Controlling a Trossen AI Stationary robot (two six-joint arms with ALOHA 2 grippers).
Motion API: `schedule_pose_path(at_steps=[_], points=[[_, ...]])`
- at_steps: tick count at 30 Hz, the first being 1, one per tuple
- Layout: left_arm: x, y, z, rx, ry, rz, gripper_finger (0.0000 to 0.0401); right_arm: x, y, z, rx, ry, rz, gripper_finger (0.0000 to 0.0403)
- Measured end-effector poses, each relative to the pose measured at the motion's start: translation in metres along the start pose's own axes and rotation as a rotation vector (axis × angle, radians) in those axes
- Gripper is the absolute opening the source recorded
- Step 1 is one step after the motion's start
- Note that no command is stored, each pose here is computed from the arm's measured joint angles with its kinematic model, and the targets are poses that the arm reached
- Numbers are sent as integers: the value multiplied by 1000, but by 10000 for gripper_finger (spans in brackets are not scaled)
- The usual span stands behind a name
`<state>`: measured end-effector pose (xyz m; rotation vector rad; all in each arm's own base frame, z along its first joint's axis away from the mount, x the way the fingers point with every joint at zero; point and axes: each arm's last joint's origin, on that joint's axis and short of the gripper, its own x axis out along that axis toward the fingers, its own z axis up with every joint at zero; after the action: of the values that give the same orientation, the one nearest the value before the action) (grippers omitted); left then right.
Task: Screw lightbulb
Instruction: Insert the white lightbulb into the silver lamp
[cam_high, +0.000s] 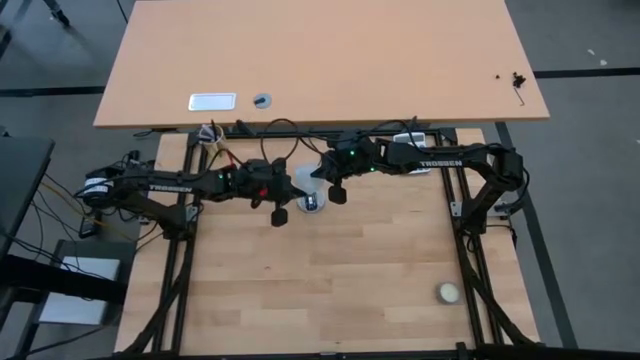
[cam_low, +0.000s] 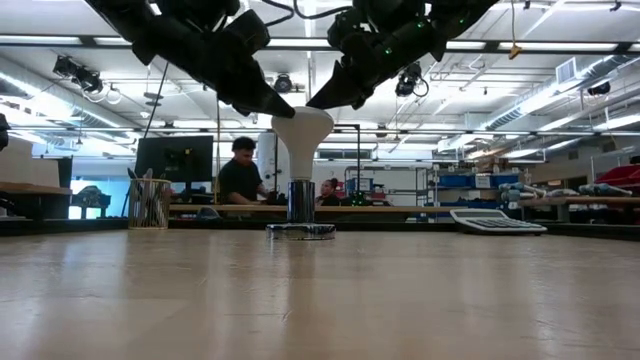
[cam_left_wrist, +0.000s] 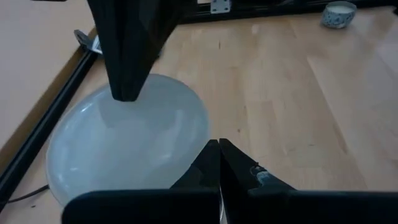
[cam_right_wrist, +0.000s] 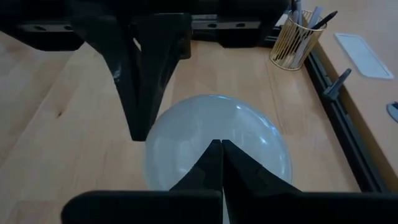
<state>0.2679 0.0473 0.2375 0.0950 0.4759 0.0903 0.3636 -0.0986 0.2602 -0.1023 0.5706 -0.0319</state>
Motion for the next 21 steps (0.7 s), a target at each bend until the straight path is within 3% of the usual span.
schedule_pose_path(at_steps=[21], points=[[-2, 3, -4, -5, 67, 119, 0, 0, 1, -2, 6, 21, 3, 8]])
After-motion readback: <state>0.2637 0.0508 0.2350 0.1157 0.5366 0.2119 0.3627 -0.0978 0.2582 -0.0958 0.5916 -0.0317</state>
